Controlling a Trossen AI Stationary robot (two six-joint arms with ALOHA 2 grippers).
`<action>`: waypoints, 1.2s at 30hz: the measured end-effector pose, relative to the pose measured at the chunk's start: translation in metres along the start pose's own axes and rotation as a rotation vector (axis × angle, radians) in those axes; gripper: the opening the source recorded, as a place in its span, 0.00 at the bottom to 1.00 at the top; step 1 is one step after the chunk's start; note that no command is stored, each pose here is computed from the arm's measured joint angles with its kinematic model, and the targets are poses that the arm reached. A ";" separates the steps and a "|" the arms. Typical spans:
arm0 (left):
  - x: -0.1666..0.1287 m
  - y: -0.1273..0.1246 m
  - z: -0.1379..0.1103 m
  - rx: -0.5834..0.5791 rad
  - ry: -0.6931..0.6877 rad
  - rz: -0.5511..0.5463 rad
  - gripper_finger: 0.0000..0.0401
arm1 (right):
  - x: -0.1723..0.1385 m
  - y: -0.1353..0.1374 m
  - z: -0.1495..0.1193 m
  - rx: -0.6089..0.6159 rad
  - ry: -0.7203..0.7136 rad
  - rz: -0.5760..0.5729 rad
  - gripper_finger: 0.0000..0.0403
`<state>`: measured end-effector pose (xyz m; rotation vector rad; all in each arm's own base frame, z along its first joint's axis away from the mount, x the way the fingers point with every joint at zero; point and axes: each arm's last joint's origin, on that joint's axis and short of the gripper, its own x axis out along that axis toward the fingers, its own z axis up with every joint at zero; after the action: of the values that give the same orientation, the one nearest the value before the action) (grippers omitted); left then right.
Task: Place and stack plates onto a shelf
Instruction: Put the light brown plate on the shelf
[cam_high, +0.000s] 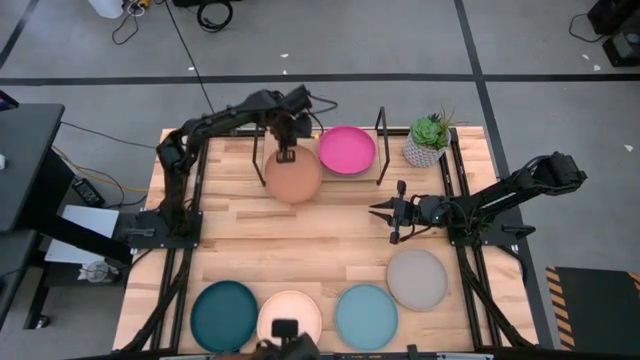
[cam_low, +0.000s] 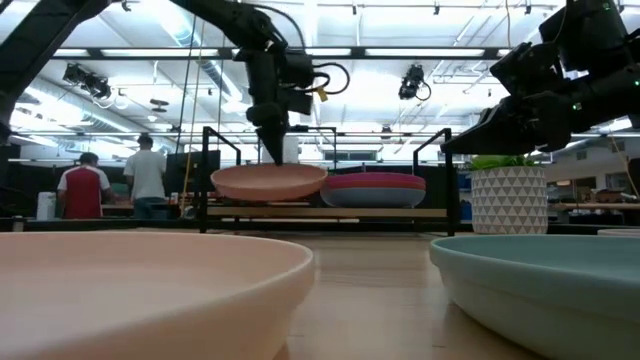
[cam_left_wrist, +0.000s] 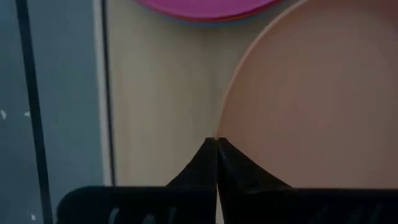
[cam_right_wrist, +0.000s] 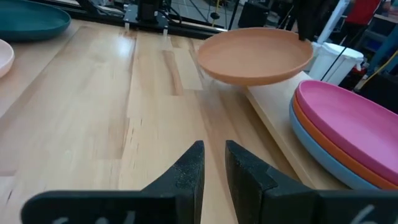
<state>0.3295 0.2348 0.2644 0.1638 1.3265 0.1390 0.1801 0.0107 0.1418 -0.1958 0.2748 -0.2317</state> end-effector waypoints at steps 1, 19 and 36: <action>0.000 0.006 -0.004 -0.004 -0.004 0.008 0.00 | 0.000 0.000 0.000 0.000 0.000 0.000 0.18; 0.011 0.060 -0.032 -0.088 -0.109 0.067 0.02 | 0.004 -0.003 -0.006 -0.007 0.040 -0.029 0.18; 0.028 0.053 -0.024 -0.047 -0.082 0.204 0.18 | 0.006 -0.005 -0.008 -0.005 0.050 -0.039 0.18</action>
<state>0.3127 0.2927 0.2424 0.2617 1.2218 0.3325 0.1822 0.0035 0.1342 -0.2011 0.3212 -0.2752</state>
